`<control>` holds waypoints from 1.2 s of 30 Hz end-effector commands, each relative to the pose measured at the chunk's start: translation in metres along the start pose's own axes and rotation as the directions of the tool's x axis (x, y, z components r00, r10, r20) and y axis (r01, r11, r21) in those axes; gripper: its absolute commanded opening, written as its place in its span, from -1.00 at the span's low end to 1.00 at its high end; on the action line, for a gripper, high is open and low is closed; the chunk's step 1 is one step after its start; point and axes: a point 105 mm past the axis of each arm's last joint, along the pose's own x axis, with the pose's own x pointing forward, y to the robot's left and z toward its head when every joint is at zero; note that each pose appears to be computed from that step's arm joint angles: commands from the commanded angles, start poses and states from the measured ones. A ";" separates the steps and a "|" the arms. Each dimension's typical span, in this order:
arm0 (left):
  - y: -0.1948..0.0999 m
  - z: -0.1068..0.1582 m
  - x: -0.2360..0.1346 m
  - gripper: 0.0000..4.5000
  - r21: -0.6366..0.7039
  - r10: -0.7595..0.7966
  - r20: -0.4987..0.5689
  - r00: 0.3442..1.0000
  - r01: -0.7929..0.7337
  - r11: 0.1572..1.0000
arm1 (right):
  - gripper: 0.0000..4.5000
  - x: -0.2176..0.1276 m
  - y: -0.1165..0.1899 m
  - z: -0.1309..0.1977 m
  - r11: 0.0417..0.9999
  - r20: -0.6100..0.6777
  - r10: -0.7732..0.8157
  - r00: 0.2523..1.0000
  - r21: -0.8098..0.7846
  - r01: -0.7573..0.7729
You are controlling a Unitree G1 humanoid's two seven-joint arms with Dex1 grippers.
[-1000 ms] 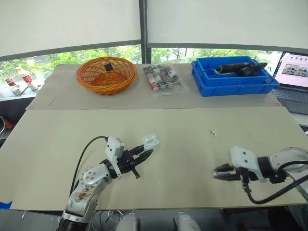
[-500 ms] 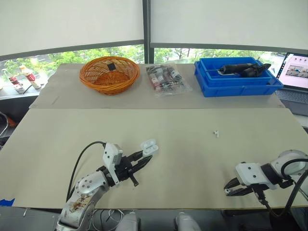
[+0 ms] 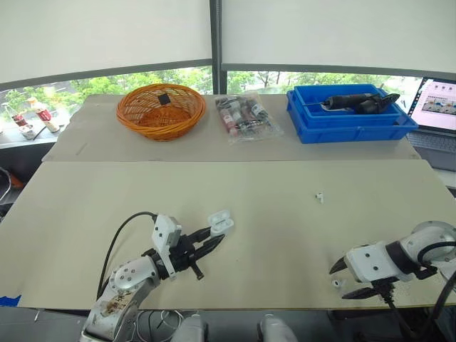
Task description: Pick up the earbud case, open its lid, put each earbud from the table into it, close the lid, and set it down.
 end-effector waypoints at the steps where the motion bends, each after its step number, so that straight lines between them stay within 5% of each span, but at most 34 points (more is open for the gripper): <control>1: -0.007 0.012 0.002 -0.76 0.023 -0.029 0.040 0.999 0.028 0.999 | 0.24 -0.004 -0.005 0.019 0.998 -0.063 -0.005 0.998 -0.061 0.001; 12: -0.008 0.011 0.001 -0.76 0.018 -0.026 0.032 0.999 0.026 0.999 | 0.24 0.011 -0.004 0.008 0.988 -0.187 0.062 0.980 -0.130 -0.087; 29: -0.009 0.011 0.004 -0.76 0.018 -0.032 0.036 0.999 0.032 0.999 | 0.24 0.020 -0.003 0.010 0.989 -0.161 0.060 0.985 -0.123 -0.080; 36: -0.010 0.010 0.004 -0.76 0.019 -0.037 0.033 0.999 0.036 0.999 | -0.83 0.021 -0.005 0.012 0.990 -0.150 0.055 0.987 -0.122 -0.073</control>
